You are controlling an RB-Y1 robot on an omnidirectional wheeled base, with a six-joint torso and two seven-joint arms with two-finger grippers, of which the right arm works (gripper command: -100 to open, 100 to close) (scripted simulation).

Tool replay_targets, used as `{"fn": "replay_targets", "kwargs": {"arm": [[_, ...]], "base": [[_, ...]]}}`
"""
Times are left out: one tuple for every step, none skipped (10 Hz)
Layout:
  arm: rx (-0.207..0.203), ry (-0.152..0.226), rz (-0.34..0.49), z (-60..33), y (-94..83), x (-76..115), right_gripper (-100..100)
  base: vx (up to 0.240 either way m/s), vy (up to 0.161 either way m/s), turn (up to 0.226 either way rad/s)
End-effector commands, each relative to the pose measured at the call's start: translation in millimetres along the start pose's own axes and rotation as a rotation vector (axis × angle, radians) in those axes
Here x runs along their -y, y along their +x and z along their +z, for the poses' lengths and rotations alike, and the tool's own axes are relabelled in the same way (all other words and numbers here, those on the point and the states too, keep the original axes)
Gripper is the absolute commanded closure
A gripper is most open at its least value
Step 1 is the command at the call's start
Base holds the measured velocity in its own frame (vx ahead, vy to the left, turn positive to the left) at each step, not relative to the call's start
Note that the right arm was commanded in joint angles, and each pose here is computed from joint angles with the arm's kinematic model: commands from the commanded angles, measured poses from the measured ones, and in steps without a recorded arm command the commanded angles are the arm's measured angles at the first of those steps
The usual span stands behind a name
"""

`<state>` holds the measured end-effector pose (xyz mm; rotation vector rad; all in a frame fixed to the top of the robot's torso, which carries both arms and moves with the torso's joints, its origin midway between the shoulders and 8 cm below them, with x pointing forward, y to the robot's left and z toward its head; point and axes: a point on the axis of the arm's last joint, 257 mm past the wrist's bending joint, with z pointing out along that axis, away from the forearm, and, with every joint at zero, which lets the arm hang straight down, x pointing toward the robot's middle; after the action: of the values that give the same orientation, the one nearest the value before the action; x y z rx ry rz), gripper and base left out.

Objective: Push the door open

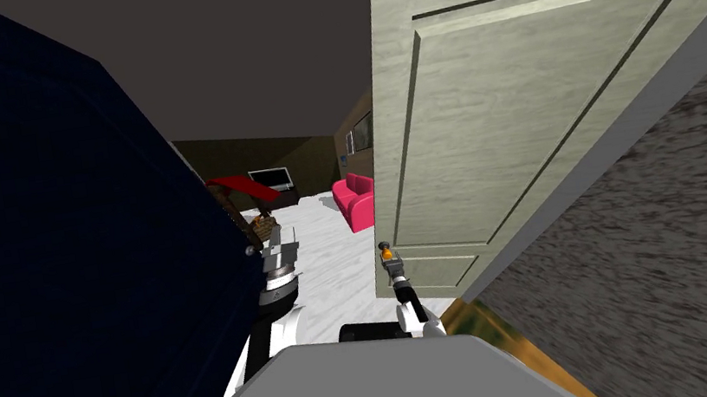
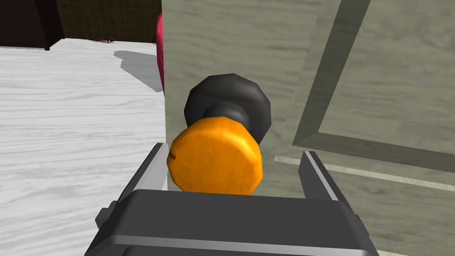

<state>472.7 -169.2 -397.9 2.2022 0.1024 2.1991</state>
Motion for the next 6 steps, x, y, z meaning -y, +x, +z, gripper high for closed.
{"fn": "replay_targets", "kwargs": {"arm": [[0.001, -0.022, -0.009, -0.1, 0.8, -18.2, 100], [0.001, -0.022, -0.009, -0.1, 0.8, -18.2, 100], [0.001, -0.05, -0.009, 1.2, 0.9, -30.5, 100], [0.001, -0.059, -0.009, 1.5, 1.0, -34.3, 100], [0.001, -0.069, -0.008, 1.8, 1.1, -38.1, 100], [0.0, -0.078, -0.007, 2.1, 1.1, -41.9, 100]], "base": [[0.068, 0.02, 0.005], [0.019, 0.006, 0.019], [0.073, 0.06, -0.053], [0.123, 0.091, -0.041], [0.127, 0.066, -0.096], [0.107, 0.055, -0.045]]}}
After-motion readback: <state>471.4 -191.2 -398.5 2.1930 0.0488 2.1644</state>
